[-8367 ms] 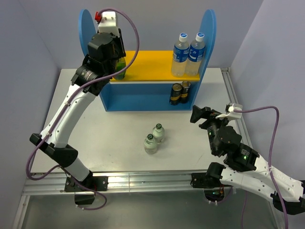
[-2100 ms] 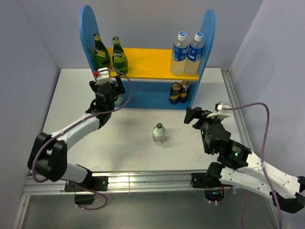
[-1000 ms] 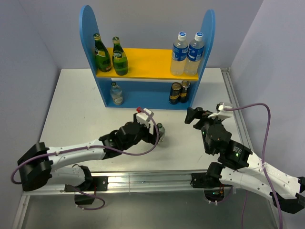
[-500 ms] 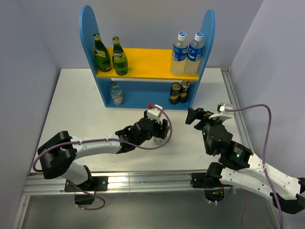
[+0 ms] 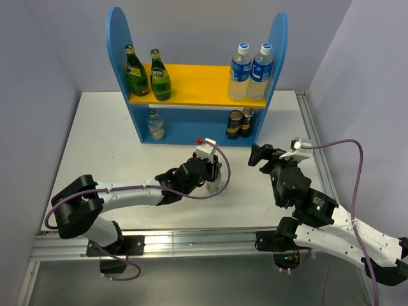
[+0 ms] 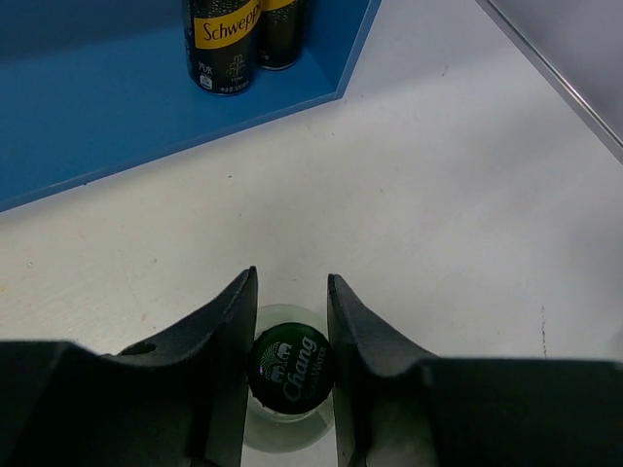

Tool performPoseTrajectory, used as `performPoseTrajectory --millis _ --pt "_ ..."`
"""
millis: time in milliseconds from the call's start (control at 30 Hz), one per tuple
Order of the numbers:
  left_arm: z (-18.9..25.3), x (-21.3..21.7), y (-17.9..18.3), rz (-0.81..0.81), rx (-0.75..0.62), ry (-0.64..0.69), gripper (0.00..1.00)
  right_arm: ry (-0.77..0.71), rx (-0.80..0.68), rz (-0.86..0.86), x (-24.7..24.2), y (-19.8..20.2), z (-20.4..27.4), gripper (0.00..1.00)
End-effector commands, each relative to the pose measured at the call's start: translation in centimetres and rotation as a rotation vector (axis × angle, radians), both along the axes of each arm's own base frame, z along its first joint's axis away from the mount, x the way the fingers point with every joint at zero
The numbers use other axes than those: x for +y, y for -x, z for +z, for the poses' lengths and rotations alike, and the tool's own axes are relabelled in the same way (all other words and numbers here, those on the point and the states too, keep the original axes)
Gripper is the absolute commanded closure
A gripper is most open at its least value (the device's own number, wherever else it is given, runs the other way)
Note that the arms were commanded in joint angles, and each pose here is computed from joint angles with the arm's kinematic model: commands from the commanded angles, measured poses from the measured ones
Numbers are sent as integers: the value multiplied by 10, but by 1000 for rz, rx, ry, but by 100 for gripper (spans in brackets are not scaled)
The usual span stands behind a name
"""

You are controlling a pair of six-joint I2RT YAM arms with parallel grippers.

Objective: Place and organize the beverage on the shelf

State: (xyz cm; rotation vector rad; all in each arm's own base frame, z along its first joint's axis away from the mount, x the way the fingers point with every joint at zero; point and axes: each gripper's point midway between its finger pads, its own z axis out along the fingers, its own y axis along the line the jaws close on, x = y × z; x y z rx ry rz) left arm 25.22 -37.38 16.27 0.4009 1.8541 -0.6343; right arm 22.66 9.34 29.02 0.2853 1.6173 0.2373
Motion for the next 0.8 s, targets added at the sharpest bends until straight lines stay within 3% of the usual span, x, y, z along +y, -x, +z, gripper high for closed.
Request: performPoseTrajectory --millis 0,200,433,767 --pt "8 -4 -6 45 -7 16 100 -23 -11 -35 -7 0 3 5" --pt "30 20 -28 191 -89 -38 100 -25 -12 -32 -6 0 4 5" --pt "81 43 -74 274 -176 -4 100 -27 -13 -34 -7 0 4 5" --pt "111 119 -168 501 -276 28 100 -16 -9 -29 -3 -2 1 5"
